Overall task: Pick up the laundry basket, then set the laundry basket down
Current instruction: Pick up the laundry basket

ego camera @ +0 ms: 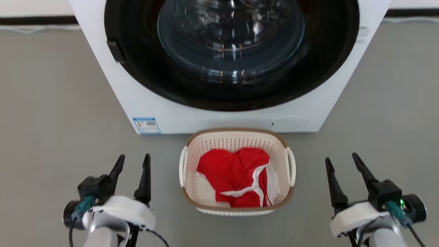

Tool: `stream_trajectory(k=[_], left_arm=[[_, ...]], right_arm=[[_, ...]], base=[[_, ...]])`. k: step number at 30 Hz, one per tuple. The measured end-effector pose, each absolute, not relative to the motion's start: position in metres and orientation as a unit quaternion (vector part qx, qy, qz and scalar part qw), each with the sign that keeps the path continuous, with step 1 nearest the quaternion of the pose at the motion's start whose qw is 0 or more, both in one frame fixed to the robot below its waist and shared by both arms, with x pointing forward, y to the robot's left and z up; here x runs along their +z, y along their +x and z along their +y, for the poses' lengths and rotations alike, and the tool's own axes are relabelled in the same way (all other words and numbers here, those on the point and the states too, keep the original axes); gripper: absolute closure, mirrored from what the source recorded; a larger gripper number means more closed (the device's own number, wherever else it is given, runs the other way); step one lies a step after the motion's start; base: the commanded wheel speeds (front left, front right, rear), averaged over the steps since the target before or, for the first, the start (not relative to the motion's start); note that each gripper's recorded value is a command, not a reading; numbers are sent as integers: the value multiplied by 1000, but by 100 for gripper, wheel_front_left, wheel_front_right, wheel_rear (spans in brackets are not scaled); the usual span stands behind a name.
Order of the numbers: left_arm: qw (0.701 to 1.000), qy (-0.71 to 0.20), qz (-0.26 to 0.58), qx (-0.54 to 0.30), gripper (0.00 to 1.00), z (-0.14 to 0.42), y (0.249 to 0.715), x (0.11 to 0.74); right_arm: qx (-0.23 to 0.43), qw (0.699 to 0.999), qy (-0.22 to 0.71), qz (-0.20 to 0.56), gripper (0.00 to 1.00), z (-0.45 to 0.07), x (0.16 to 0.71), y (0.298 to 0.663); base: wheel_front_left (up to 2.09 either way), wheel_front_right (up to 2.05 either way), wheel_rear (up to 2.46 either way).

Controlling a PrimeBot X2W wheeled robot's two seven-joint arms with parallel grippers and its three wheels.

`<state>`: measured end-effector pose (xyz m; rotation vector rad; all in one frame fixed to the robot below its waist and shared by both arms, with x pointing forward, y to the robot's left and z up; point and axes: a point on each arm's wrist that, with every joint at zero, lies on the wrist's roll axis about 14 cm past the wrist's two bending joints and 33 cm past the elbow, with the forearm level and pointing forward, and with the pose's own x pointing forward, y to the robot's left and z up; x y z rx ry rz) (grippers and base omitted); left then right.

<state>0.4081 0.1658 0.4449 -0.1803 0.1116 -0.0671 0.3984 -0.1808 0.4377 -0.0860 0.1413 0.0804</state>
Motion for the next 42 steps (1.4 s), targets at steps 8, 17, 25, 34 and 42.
stream_trajectory(k=[8, 17, 25, 34, 42], left_arm=[[988, -95, 108, -57, 0, 145, 449, 406], [971, -104, 203, -74, 0, 124, 484, 335], [958, -101, 257, -81, 0, 112, 512, 283], [943, -106, 306, -71, 0, 112, 526, 234], [934, -106, 335, -64, 0, 111, 526, 203]], right_arm=[[39, 990, -26, 132, 0, -180, 392, 435], [38, 976, -19, 212, 0, -181, 329, 467], [32, 961, -9, 274, 0, -185, 275, 481], [40, 950, -5, 309, 0, -178, 230, 492], [49, 945, -4, 322, 0, -173, 207, 496]], base=[[0, 0, 0], [0, 0, 0], [0, 0, 0], [0, 0, 0], [0, 0, 0]])
